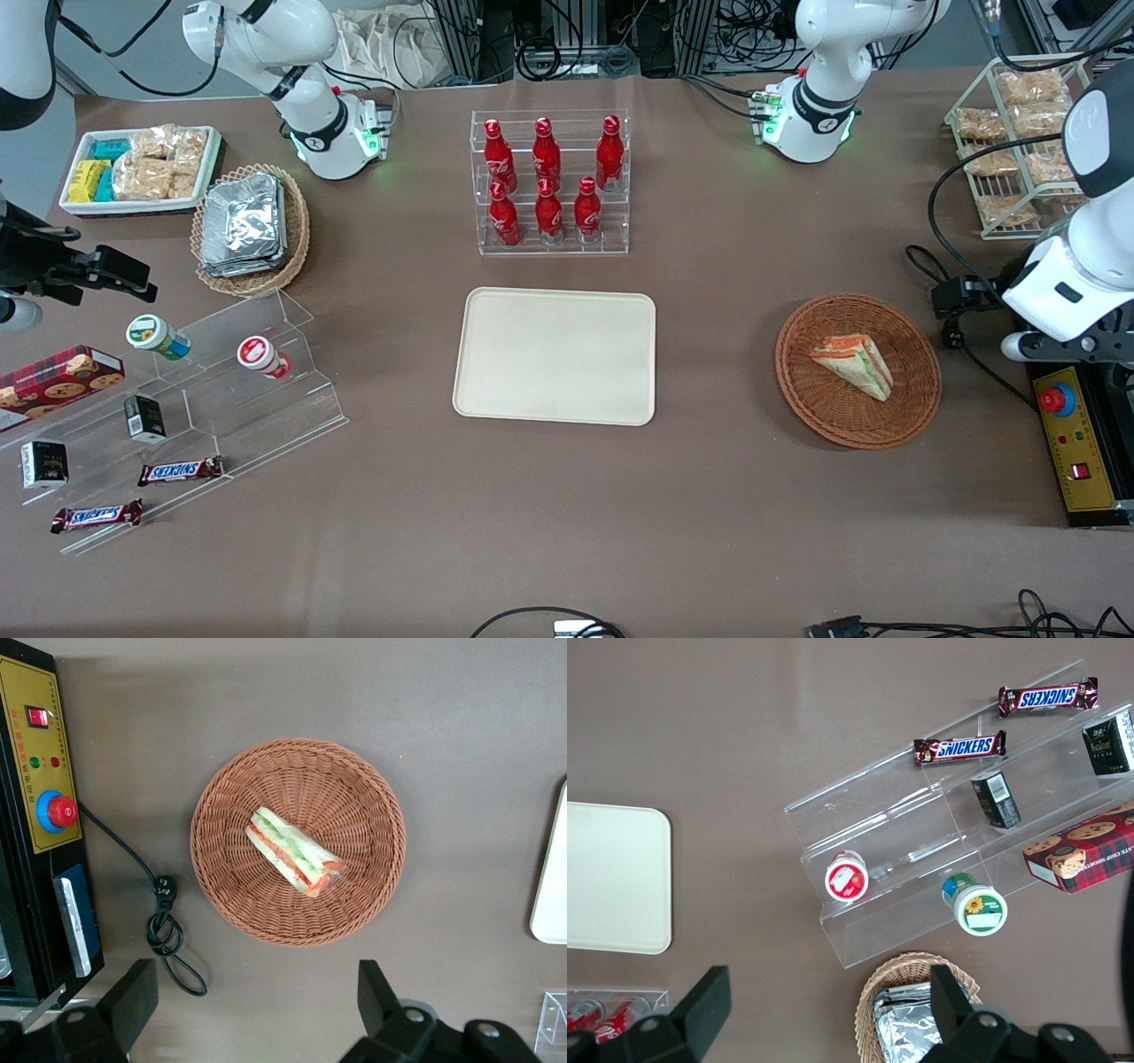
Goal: Place sandwich from basket to tray
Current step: 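Move the left gripper over the sandwich in the wicker basket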
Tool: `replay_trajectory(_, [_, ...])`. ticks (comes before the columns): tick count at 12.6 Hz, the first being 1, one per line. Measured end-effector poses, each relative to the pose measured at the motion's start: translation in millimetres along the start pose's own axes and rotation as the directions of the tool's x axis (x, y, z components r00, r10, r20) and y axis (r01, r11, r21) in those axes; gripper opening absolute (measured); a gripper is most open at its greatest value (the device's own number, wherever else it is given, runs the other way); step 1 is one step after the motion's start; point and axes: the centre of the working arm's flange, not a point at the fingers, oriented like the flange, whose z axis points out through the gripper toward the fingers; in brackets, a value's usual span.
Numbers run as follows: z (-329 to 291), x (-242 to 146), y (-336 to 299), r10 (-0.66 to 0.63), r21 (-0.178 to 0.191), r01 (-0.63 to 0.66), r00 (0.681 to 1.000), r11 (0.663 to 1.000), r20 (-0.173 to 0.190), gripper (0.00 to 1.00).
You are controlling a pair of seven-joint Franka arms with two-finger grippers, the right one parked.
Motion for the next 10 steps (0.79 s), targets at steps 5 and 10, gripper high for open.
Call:
replay_trajectory(5, [3.7, 1.6, 1.0, 0.002, -0.001, -0.002, 1.000, 1.000, 0.008, 1.00])
replay_trajectory(10, [55.1, 14.3, -0.6, -0.158, -0.004, 0.159, 0.985, 0.987, 0.070, 1.00])
